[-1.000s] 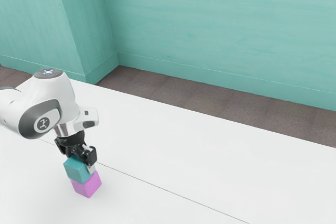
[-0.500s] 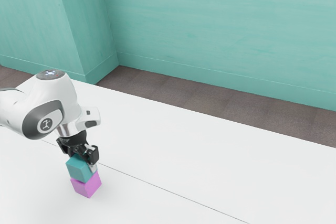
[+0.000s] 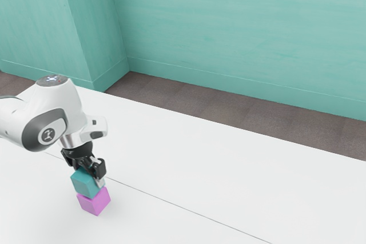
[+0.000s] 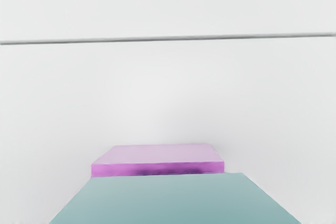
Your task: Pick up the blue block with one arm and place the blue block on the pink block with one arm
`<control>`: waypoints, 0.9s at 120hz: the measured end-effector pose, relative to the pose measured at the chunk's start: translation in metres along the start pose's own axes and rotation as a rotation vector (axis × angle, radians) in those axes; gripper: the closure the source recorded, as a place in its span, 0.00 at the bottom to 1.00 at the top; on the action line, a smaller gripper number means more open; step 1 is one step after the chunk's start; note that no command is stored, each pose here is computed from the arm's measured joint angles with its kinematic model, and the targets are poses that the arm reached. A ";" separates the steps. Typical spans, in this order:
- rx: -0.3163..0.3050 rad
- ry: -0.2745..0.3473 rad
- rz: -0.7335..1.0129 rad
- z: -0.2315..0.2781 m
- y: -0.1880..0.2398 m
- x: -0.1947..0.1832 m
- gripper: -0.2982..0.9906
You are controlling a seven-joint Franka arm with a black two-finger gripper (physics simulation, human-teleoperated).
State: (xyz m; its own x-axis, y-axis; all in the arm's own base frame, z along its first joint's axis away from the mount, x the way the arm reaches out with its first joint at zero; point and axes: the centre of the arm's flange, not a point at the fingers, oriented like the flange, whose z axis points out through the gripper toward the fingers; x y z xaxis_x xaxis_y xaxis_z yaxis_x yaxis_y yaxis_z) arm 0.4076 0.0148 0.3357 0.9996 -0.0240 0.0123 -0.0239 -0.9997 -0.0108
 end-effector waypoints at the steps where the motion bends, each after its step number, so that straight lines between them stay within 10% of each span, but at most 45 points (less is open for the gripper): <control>1: 0.000 0.000 0.000 0.000 0.000 0.000 0.48; 108: -0.019 0.068 0.100 -0.063 0.013 -0.001 0.25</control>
State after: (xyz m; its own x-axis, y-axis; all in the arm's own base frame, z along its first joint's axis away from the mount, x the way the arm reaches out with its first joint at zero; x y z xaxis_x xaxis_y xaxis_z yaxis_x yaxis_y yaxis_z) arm 0.4051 0.0015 0.3989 0.9891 -0.1238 0.0803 -0.1245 -0.9922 0.0040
